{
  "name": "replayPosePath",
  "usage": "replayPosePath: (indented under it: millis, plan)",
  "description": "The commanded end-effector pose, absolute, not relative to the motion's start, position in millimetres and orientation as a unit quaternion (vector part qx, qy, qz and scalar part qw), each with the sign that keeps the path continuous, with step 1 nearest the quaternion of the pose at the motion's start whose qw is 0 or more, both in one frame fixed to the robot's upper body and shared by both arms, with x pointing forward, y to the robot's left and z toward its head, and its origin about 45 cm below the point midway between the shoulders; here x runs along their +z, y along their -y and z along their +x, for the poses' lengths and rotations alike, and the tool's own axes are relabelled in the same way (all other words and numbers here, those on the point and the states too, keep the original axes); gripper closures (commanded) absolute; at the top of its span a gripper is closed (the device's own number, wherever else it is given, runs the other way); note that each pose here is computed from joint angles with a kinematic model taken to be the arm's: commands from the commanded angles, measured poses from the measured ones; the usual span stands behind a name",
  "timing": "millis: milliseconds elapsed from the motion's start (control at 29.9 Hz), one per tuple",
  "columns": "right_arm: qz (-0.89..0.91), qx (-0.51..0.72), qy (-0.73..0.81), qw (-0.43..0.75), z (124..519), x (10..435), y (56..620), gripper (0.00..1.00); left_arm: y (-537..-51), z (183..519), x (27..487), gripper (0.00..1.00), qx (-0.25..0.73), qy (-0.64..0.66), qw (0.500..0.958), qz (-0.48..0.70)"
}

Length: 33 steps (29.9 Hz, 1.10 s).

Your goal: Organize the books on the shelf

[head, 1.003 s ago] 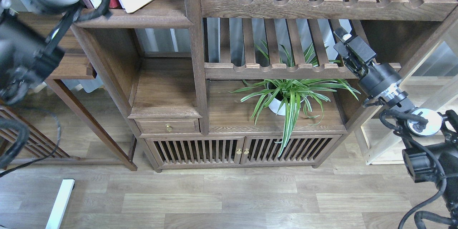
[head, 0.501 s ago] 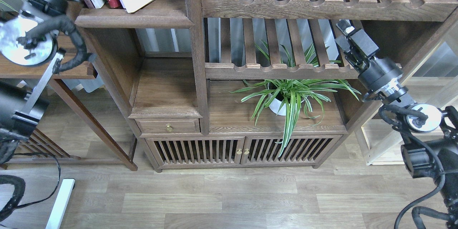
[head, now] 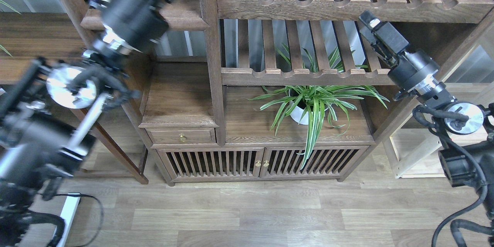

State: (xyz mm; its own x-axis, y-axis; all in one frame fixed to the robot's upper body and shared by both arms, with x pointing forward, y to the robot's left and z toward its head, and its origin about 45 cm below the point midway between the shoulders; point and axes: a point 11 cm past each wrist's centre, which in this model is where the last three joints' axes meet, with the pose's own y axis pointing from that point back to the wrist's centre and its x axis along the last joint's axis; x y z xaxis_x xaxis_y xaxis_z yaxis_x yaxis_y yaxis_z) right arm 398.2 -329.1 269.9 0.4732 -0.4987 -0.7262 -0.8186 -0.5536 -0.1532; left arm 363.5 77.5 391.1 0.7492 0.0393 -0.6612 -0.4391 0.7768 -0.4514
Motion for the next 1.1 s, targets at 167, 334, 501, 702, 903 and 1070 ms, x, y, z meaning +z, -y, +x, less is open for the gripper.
replayPosePath:
  millis: [167,334,501,702,903,1070]
  plan:
    - [-0.84,0.309,-0.371,0.249,396,280,301,0.01,-42,361,344,0.36,0.142,-0.37,0.883,-0.25]
    - [-0.837,0.311,-0.376,0.249,398,280,301,0.01,-38,358,329,0.3,0.146,-0.38,0.883,-0.232]
    - [-0.831,0.313,-0.385,0.251,403,285,300,0.01,-33,353,313,0.26,0.148,-0.393,0.882,-0.212]
    - [-0.824,0.317,-0.396,0.254,405,286,304,0.01,-30,351,308,0.18,0.147,-0.399,0.881,-0.209]
    - [-0.824,0.317,-0.395,0.254,406,286,303,0.01,-30,351,309,0.02,0.145,-0.397,0.882,-0.21]
    - [-0.825,0.316,-0.394,0.254,406,286,302,0.01,-30,351,310,0.02,0.142,-0.395,0.882,-0.215]
